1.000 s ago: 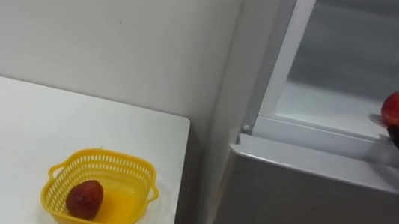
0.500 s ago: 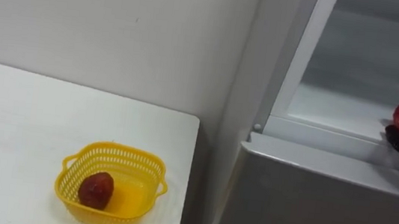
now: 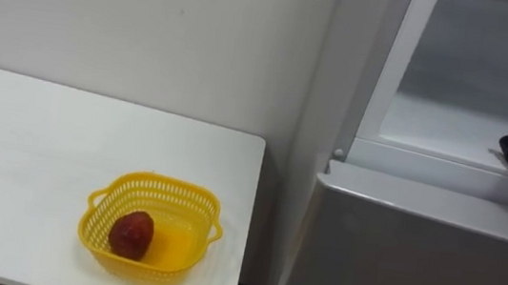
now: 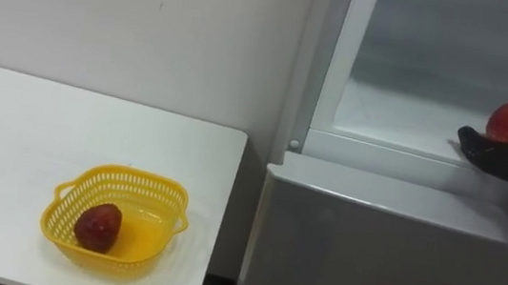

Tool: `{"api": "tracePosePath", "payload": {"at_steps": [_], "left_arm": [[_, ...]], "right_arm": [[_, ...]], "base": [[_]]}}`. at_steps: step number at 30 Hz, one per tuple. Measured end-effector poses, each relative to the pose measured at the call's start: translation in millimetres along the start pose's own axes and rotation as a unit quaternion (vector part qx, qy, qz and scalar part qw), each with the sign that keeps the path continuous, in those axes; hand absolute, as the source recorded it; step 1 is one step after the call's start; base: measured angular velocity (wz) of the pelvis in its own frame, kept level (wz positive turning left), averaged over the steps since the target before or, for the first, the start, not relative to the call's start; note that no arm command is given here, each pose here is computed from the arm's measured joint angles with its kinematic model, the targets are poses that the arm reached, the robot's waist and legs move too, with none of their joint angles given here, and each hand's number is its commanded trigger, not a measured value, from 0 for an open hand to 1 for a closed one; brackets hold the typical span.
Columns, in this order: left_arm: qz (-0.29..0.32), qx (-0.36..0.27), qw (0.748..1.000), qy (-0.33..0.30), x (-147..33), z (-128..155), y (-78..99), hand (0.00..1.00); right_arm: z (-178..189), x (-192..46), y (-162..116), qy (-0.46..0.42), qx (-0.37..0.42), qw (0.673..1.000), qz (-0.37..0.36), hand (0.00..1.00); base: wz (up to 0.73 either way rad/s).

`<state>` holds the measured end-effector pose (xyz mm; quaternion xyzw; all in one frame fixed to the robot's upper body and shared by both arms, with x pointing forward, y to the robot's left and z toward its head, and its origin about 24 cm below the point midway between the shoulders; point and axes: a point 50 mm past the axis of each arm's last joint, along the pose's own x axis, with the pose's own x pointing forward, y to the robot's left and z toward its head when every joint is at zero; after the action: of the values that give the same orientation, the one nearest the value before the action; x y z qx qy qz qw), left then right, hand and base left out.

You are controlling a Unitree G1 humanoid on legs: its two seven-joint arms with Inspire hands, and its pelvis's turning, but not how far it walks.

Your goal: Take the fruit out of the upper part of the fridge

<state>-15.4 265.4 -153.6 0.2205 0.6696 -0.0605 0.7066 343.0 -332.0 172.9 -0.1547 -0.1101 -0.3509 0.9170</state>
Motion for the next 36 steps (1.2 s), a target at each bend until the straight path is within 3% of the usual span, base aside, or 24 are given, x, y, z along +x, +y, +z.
{"api": "tracePosePath", "payload": {"at_steps": [28,29,30,32,36], "left_arm": [[0.016,-0.007,1.0,-0.005,1.1,8,7.5,0.0],[0.015,-0.006,1.0,-0.004,1.1,7,7.4,0.0],[0.016,-0.006,1.0,-0.002,1.2,8,7.8,0.0],[0.016,-0.007,1.0,0.002,1.4,7,8.1,0.0],[0.017,-0.006,1.0,0.01,1.3,5,9.2,0.0]], "right_arm": [[-16,9,-9,0.043,-0.005,0.998,0.055,0.0],[-16,10,-8,0.047,-0.006,0.997,0.058,0.17],[-17,12,-9,0.055,-0.008,0.997,0.06,0.51],[-17,14,-10,0.066,-0.012,0.996,0.065,1.0],[-18,18,-10,0.08,-0.02,0.994,0.074,1.0]], "base": [[0.02],[0.0],[0.0],[0.0],[0.01]]}}
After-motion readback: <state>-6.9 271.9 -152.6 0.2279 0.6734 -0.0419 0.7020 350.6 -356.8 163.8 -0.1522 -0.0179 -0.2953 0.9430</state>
